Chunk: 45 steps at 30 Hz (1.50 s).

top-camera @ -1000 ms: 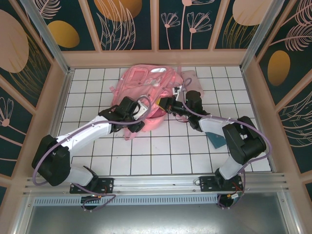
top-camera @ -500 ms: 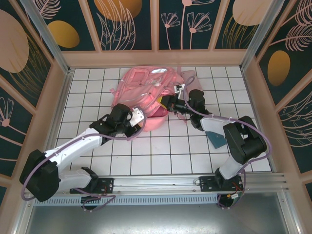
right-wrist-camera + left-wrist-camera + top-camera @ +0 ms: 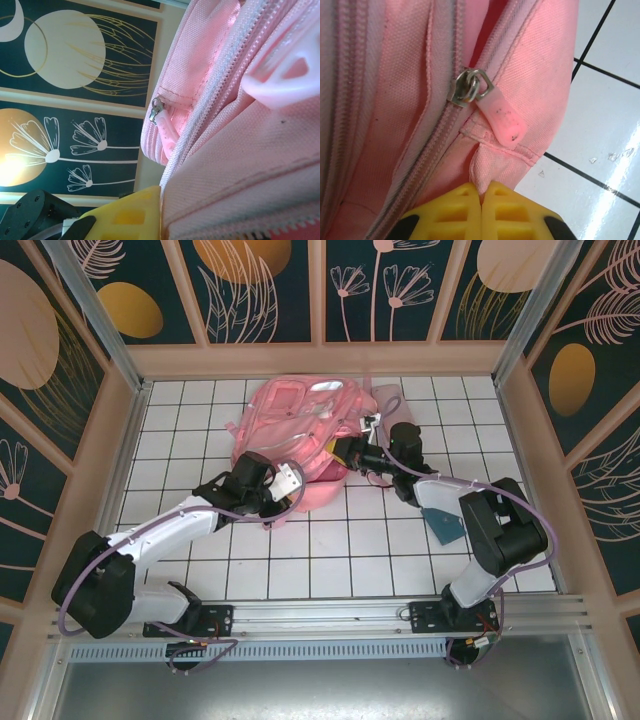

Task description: Pack the student bag

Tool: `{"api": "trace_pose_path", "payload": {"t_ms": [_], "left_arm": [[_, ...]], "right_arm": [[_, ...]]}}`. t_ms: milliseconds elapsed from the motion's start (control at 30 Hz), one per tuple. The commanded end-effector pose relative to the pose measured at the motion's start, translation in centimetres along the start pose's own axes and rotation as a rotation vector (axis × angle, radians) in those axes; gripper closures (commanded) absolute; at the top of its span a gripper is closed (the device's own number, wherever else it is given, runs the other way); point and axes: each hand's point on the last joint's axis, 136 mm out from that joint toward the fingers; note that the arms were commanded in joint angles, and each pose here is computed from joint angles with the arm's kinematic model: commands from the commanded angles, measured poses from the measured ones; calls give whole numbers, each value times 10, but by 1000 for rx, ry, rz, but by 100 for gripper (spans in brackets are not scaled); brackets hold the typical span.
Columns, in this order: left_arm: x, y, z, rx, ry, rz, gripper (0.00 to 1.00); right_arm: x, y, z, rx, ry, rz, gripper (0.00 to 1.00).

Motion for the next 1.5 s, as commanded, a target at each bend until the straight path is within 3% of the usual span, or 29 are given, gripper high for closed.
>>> {"api": "trace_pose_path", "payload": {"t_ms": [0, 133, 233, 400, 533, 667, 700, 767, 800, 833, 1000, 1300, 1467], "left_arm": [[0, 10, -12, -6, -36, -23, 100], [1, 18, -14, 9, -36, -63, 100], [2, 18, -17, 30, -41, -58, 100], [2, 14, -19, 52, -58, -35, 100], [3, 15, -23, 47, -75, -40, 100], [2, 16, -20, 70, -71, -48, 100], [1, 16, -18, 83, -68, -55, 99], [3, 18, -17, 129, -68, -65, 82], [5, 20, -16, 164, -68, -83, 67], [7, 23, -17, 201, -69, -97, 60], [31, 46, -24, 493, -108, -217, 33], [49, 64, 19, 989, -34, -433, 23], [38, 50, 31, 1196, -8, -386, 26]], "right_arm": [[5, 36, -8, 143, -16, -50, 80], [19, -7, -17, 106, -106, 207, 45], [42, -35, -15, 79, -178, 393, 38], [60, -39, 13, 136, -208, 508, 41], [40, -39, 52, 203, -110, 524, 48], [22, -40, 71, 155, -37, 500, 53], [19, -40, 71, 150, -38, 507, 54], [20, -42, 65, 152, -70, 546, 55], [21, -43, 61, 164, -84, 566, 55], [23, -44, 58, 176, -97, 585, 54], [29, -45, 47, 264, -138, 721, 50], [3, -50, 73, 378, -99, 892, 48], [-18, -62, 80, 389, -49, 926, 50]]}}
Point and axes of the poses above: each hand's point on the last joint's axis, 136 mm out from that joint toward the fingers, its own x axis back along the fingers, its own y axis along the line the jaws close on, z = x × y, and after that the axes turned 10 degrees about -x, right-handed
